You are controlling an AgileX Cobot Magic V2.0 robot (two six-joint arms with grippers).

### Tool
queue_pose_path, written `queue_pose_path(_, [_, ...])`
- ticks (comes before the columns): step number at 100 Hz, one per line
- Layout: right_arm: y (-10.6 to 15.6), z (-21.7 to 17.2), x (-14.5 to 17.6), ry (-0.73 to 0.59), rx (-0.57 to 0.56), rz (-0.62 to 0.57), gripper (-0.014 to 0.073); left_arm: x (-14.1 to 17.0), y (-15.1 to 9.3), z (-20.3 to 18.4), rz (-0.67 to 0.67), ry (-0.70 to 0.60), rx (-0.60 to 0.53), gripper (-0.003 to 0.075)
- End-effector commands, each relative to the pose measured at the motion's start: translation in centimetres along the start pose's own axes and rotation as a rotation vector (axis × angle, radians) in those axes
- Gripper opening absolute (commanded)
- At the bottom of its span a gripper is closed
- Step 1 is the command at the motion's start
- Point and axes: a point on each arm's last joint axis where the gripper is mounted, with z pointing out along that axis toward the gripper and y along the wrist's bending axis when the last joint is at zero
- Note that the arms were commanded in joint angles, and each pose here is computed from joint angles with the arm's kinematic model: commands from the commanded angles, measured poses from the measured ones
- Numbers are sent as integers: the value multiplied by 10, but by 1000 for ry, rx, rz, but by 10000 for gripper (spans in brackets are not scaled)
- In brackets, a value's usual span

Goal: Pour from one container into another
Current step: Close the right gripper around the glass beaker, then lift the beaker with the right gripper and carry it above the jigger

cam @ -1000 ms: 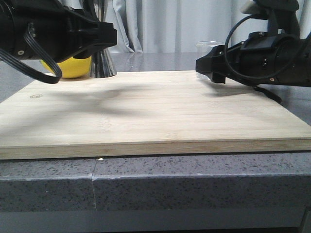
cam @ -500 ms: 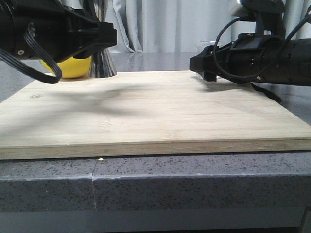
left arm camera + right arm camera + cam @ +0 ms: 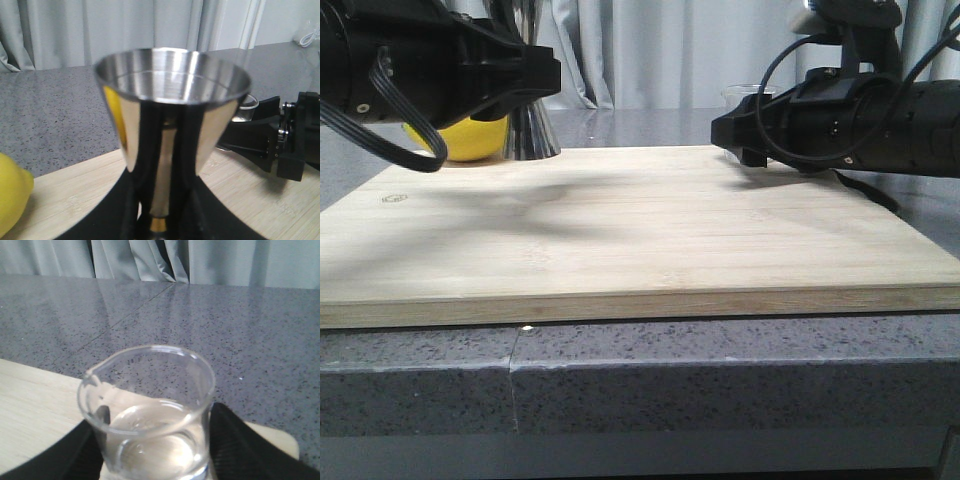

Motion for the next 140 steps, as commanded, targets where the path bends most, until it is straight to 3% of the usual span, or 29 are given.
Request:
queue_pose_path(1, [3, 0, -28, -141, -22, -21, 321, -28, -6, -3, -5, -146, 28, -19])
queue_pose_path(13, [3, 0, -28, -141, -22, -21, 279, -28, -6, -3, -5, -146, 28, -19])
queue_pose_path(42, [5, -1, -30, -158, -33, -23, 277, -28, -6, -3, -5, -146, 28, -19])
queue_pose_path(71, [8, -13, -58, -166, -25, -52, 277, -28, -6, -2, -3, -145, 30, -19])
queue_pose_path(140, [50, -75, -145, -323, -198, -367, 277, -22, -22, -4, -23, -84, 207, -19])
